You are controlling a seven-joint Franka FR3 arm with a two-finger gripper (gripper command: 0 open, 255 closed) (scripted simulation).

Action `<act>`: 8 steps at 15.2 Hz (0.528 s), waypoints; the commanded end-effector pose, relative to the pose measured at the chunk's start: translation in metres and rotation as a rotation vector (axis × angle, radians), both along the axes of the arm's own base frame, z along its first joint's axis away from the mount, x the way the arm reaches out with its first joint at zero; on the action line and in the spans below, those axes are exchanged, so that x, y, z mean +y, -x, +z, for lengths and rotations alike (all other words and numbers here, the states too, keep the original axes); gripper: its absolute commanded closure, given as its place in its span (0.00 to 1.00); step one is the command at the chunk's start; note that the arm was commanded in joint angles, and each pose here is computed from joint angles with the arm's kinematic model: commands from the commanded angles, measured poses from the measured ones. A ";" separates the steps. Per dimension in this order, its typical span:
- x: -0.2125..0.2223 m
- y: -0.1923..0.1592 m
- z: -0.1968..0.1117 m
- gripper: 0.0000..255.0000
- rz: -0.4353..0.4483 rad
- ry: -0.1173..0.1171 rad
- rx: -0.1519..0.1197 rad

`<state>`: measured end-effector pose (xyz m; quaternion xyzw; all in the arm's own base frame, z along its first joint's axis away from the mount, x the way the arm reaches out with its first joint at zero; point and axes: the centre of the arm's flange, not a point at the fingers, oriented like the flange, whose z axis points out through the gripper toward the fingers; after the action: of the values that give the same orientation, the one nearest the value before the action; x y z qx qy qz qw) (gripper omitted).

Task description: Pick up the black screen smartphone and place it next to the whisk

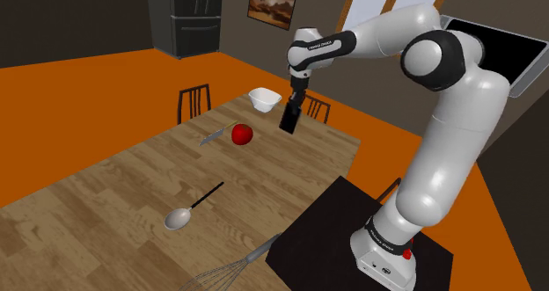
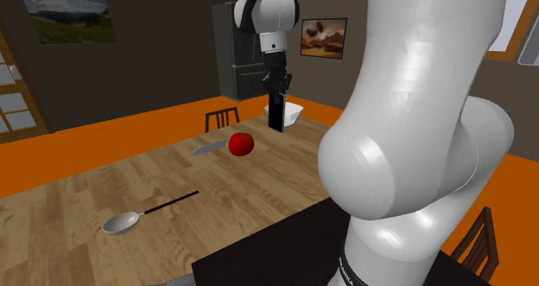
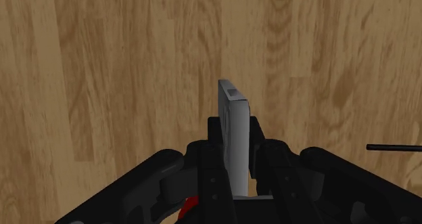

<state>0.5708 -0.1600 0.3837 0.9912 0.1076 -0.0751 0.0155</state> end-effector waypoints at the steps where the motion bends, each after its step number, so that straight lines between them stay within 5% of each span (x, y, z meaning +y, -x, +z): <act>1: 0.017 0.014 0.003 1.00 0.000 0.000 0.000; 8: 0.083 0.078 0.003 1.00 0.000 0.000 0.000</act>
<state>0.5020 -0.0850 0.3878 0.9912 0.1082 -0.0752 0.0152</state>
